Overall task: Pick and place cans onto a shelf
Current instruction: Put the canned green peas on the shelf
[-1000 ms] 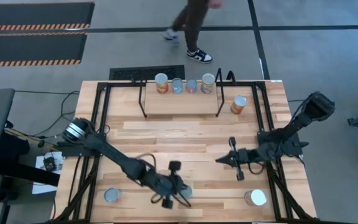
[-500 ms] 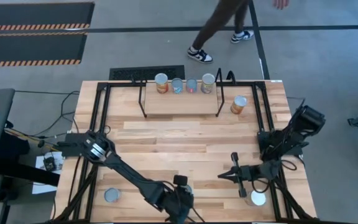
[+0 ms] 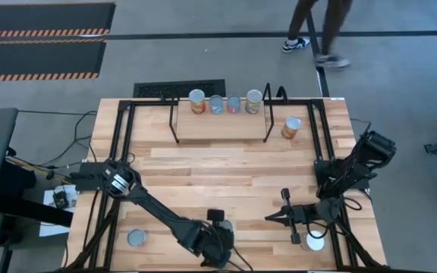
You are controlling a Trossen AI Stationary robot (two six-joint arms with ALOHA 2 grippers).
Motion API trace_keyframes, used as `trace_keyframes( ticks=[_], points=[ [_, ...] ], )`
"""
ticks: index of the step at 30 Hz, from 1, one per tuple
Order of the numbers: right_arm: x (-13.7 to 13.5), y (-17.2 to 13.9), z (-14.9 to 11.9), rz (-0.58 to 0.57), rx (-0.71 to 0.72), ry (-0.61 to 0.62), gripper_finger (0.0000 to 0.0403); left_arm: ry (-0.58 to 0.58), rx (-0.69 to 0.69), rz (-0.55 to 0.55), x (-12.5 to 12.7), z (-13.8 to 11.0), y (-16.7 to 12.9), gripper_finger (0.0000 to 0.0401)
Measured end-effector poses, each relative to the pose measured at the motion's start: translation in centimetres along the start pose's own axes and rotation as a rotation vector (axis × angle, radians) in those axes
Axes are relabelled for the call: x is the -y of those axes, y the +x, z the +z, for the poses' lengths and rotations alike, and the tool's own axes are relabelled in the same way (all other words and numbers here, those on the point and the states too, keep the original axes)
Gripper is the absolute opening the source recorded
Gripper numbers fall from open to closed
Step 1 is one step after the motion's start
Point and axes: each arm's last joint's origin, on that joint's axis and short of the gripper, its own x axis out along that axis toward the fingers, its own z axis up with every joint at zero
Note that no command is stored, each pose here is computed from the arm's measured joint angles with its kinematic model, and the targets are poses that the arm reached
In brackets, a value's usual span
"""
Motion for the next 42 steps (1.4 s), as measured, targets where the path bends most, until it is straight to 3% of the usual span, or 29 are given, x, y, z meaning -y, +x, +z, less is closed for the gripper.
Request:
trace_keyframes(
  ticks=[6, 12, 19, 26, 33, 38, 42],
  points=[
    [0.4, 0.4, 0.0, -0.026, -0.002, -0.007, 0.0006, -0.006, 0.020, 0.007, -6.3, 2.6, -2.3, 0.0003],
    [0.8, 0.7, -0.1, -0.044, -0.006, -0.014, 0.0006, -0.083, -0.009, 0.066, -16.4, 4.3, -1.8, 0.0002],
    [1.4, 1.1, 0.0, -0.070, -0.006, -0.092, 0.0006, -0.244, -0.029, 0.148, -27.5, 4.0, -0.5, 0.0001],
    [3.5, 2.1, 1.4, -0.150, 0.032, -0.137, 0.0006, -0.352, 0.047, 0.204, -35.3, 3.1, 0.0, 0.0001],
    [5.3, 2.8, 2.4, -0.161, 0.052, -0.162, 0.0006, -0.455, 0.092, 0.246, -40.6, 1.7, 0.0, 0.0001],
    [5.8, 3.0, 2.3, -0.165, 0.021, -0.175, 0.0006, -0.478, 0.115, 0.210, -42.0, 1.3, 0.0, 0.0001],
    [5.9, 2.9, 2.7, -0.171, 0.028, -0.182, 0.0006, -0.480, 0.103, 0.192, -42.1, 1.0, 1.8, 0.0001]
  ],
)
